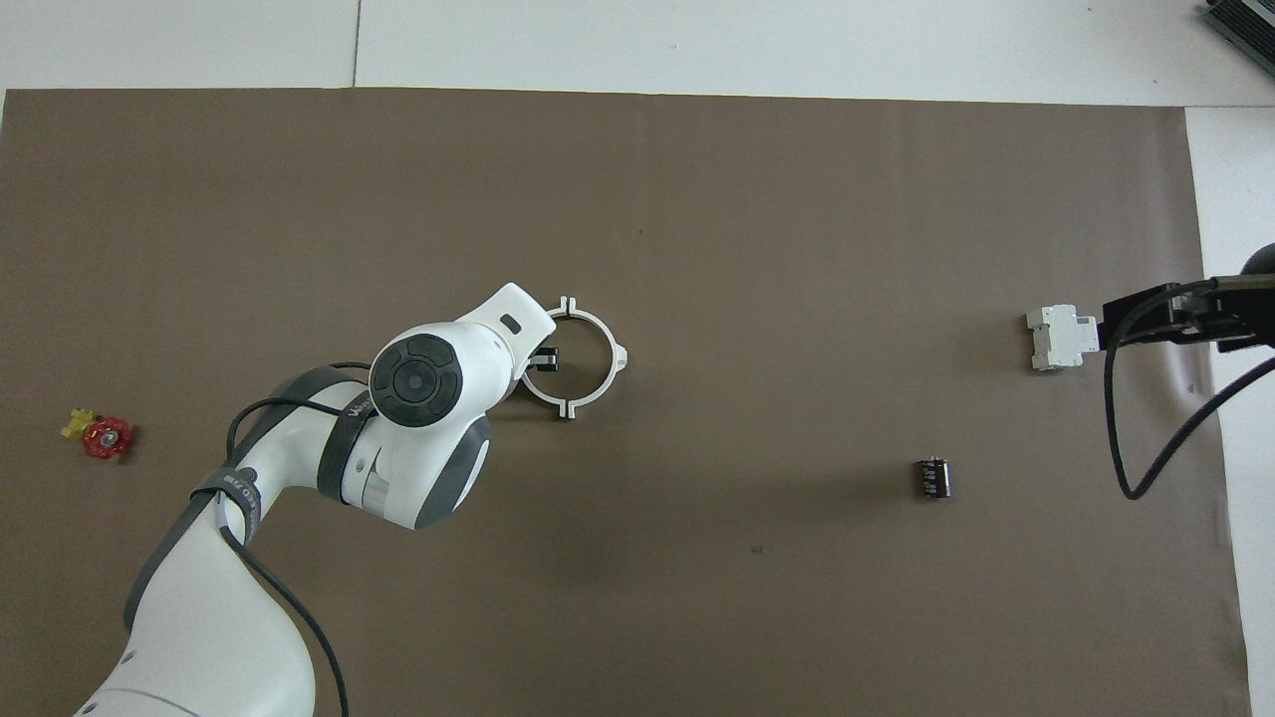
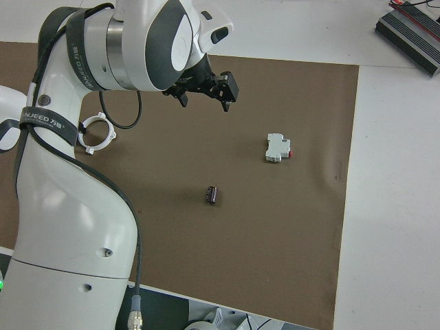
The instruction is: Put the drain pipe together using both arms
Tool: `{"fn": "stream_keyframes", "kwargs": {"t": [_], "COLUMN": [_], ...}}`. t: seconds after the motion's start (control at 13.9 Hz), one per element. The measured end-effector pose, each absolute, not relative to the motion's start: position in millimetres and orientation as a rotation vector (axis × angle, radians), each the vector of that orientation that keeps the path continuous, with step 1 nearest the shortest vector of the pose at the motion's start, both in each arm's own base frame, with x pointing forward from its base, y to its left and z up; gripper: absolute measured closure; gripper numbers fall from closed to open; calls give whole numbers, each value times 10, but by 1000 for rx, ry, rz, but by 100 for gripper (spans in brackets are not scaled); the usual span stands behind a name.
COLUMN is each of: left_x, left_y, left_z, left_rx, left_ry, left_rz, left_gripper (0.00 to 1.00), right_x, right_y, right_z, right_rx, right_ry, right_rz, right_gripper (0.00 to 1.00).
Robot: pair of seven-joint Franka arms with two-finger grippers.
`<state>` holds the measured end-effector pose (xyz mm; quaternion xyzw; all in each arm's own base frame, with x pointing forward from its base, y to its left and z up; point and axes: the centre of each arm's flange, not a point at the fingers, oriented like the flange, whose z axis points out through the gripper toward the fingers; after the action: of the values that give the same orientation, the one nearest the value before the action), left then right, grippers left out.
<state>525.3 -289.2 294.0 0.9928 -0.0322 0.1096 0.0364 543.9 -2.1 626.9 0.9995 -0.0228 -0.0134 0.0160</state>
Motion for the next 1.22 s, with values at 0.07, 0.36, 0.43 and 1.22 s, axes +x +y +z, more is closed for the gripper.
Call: {"fn": "stream_keyframes", "kwargs": {"t": [0.07,0.36,0.43,1.22], "left_x": [5254,5254,5254,5503], "left_y": [-2891,-2890,-2890,-2772], "left_z": [2937,2929,2928,3473], "left_rx": [3049,3050,3050,3081], "left_ry": [-97,-86,-85,-6], "left_rz": [336,334,334,268], "left_gripper": [43,0,0,0], "right_x": [5439,5439,5439,5439], "right_y": [-21,-21,-21,-21], "right_z": [6269,6269,6269,6269], "right_rx": [3109,3109,3109,3109], "right_ry": [-71,-71,-71,-71], "right_rz": [-42,-42,-42,-42], "right_gripper": [0,0,0,0]}}
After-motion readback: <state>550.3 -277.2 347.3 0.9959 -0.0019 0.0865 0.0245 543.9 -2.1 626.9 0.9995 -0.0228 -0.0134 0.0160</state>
